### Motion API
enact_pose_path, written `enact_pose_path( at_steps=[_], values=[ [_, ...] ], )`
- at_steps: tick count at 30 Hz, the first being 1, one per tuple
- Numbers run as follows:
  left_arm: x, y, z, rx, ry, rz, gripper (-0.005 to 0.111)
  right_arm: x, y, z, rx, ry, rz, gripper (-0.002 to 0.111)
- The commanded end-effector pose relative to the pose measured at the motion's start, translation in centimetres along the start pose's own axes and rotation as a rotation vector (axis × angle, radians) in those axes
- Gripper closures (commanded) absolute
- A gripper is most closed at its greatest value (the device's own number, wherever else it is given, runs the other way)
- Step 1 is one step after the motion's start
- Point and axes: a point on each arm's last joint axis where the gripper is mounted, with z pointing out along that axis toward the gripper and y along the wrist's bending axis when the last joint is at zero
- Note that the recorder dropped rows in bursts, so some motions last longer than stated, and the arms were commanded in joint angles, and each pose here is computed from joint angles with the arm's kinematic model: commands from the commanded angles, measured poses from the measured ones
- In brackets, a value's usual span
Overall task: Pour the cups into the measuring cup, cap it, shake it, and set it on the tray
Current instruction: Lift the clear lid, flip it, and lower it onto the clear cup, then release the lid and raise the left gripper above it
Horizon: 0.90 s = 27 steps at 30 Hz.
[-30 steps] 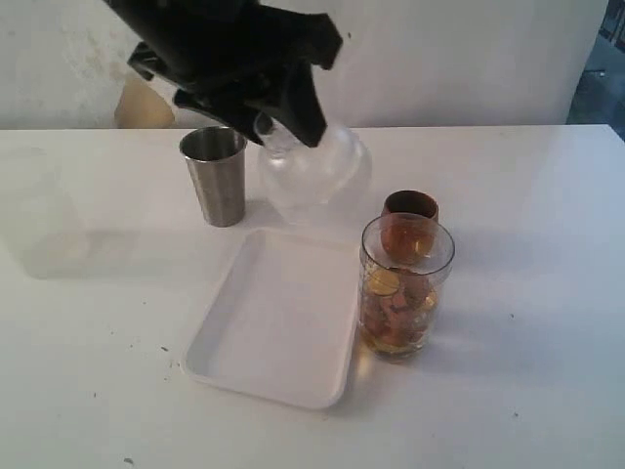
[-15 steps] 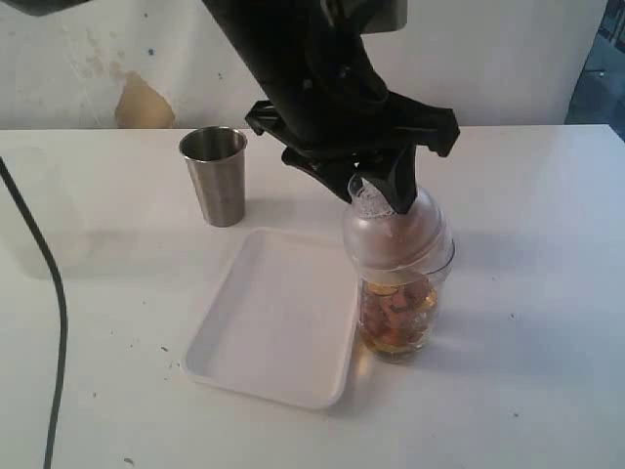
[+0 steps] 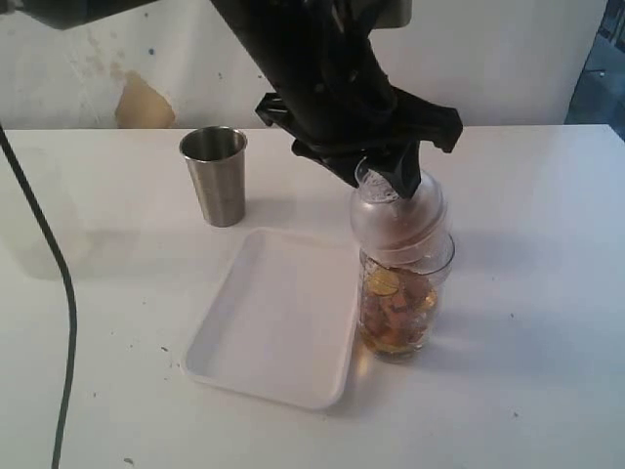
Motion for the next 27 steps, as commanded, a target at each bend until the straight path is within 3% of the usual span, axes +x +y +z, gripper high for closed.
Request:
enact_pose_path(
  at_steps=[1,9,17,27],
  values=[
    [-0.2,-0.3,0.0,0.005,-0.021,0.003,0.107,0.1,0.0,0.0,0.004,-0.003,0.008,0.108],
    [-0.2,-0.2,1.9,0.010,0.009,-0.003,0.107,0.1,0.0,0.0,0.004,-0.003,0.008,0.108],
    [-1.2,-0.3,1.9,0.027,-0.106,0.017,0.107,0.1,0.0,0.0,0.004,-0.003,0.008,0.108],
    [-1.3,-0.4,2.0,0.044,-0.111,0.006,0.107,0.1,0.0,0.0,0.004,-0.003,0.008,0.108]
  ],
)
